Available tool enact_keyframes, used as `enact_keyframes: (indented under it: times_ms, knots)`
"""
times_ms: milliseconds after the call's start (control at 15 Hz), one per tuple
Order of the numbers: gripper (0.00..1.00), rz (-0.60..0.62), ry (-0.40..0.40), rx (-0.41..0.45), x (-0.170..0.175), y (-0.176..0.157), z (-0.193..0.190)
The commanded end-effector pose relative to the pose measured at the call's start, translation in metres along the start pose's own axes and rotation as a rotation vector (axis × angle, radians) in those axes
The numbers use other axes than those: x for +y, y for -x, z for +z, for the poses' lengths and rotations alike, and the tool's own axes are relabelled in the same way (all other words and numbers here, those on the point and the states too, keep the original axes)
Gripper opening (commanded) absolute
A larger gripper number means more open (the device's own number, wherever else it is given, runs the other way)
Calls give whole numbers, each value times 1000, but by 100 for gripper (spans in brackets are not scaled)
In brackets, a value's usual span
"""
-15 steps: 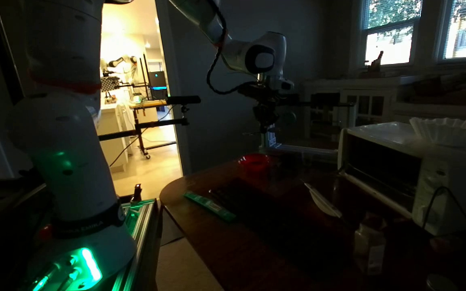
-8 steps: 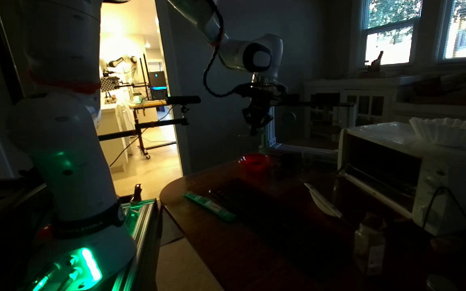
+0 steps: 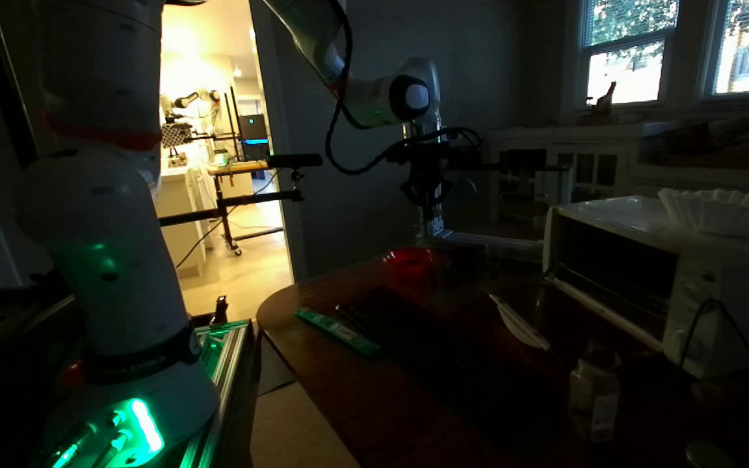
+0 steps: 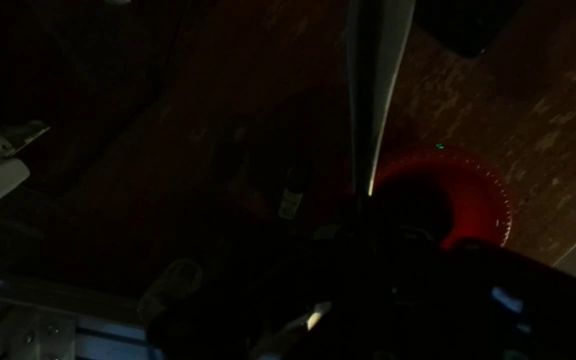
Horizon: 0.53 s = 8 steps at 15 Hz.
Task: Put the silver spoon in the red bowl.
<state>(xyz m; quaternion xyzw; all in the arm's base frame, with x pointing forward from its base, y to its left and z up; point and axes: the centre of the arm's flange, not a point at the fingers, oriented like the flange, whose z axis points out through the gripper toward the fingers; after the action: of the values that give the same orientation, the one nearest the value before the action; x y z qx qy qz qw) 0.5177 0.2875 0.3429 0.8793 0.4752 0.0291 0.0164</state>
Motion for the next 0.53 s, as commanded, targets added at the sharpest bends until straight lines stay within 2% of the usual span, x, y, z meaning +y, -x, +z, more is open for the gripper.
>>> enact_keyframes:
  times_ms: [0,67,267,333,467]
  knots:
    - [2,10,5,15,-2,-1,2]
    - [8,12,5,17,-3,-1,3]
    - [8,14,6,19,-2,-2,2]
    - [2,0,5,13,-3,-1,6]
    - [2,-31,-9,6,-15,-6,17]
